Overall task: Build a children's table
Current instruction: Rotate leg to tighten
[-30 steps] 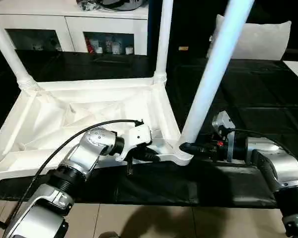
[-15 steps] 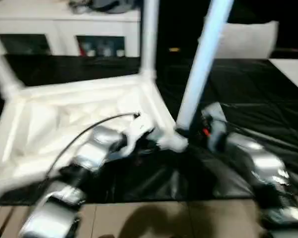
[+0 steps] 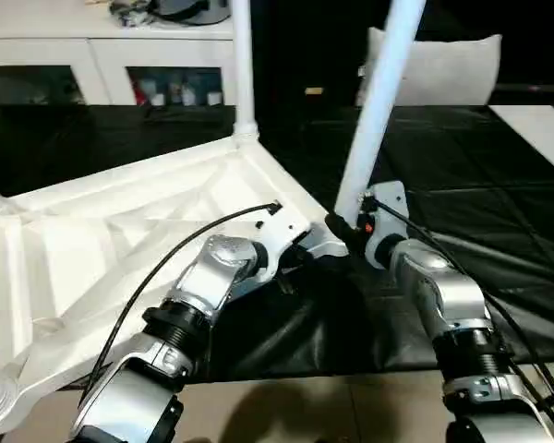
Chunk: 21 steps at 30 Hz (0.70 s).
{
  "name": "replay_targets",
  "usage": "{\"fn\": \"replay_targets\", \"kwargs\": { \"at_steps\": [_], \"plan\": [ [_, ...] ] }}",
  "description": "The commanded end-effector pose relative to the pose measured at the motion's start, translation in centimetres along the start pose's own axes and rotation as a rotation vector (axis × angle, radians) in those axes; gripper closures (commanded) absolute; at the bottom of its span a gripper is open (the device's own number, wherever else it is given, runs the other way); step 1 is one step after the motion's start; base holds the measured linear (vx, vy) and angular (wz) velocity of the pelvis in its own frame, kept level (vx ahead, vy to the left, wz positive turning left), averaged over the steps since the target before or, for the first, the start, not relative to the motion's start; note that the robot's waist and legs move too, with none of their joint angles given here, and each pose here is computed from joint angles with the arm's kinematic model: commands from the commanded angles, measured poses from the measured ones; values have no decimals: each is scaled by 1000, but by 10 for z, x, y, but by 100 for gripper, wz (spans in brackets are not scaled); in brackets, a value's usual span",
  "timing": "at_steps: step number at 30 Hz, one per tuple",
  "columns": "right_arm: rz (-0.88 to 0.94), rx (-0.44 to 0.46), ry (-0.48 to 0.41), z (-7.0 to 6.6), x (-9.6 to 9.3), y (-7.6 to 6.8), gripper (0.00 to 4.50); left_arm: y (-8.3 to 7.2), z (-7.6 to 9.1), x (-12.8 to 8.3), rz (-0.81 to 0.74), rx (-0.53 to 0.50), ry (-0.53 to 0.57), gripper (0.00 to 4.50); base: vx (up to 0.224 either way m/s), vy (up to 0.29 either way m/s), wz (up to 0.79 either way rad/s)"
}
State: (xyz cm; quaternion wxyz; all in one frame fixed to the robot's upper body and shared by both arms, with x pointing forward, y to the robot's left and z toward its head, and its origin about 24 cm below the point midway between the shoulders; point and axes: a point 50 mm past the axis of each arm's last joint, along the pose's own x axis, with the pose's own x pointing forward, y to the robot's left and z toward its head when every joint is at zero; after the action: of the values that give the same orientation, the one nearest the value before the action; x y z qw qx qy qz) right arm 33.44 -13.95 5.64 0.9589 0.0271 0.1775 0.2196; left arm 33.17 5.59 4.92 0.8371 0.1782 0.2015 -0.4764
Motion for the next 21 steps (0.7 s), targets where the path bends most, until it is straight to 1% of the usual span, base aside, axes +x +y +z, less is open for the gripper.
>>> {"fn": "replay_targets", "kwargs": {
  "at_steps": [1,3,4,6,9,10,11,12,13,16,17,18,19,21],
  "plan": [
    [59,4,43,-11,0,4,140,-7,-1,2,-49,33,-15,450,0,0,0],
    [91,-24,41,-8,-5,-5,132,-6,-4,-2,-84,56,-9,450,0,0,0],
    [122,-51,41,-6,-10,-11,118,-6,-7,-6,-118,78,-3,450,0,0,0],
    [154,-68,40,-4,-14,-15,98,-5,-10,-9,-141,94,7,450,0,0,0],
    [203,-133,37,2,-24,-27,62,-3,-15,-16,-196,125,24,450,0,0,0],
    [240,-162,27,6,-30,-31,55,-3,-18,-20,-230,146,33,450,0,0,0],
    [257,-169,23,7,-32,-32,51,-3,-19,-21,-241,153,36,450,0,0,0],
    [275,-172,19,9,-34,-33,51,-3,-20,-22,-250,157,39,450,0,0,0],
    [332,-175,15,10,-39,-32,51,-3,-21,-24,-269,170,41,450,0,0,0],
    [500,-207,45,9,-53,-29,51,-5,-26,-33,-358,238,43,450,0,0,0],
    [525,-199,55,8,-55,-29,77,-7,-27,-36,-399,244,39,450,0,0,0],
    [525,-199,55,8,-55,-29,77,-7,-27,-36,-399,244,39,450,0,0,0],
    [548,-195,65,7,-57,-29,85,-9,-27,-38,-439,240,34,450,0,0,0],
    [566,-191,69,6,-58,-29,97,-10,-26,-39,-448,241,33,450,0,0,0]
  ]
}}
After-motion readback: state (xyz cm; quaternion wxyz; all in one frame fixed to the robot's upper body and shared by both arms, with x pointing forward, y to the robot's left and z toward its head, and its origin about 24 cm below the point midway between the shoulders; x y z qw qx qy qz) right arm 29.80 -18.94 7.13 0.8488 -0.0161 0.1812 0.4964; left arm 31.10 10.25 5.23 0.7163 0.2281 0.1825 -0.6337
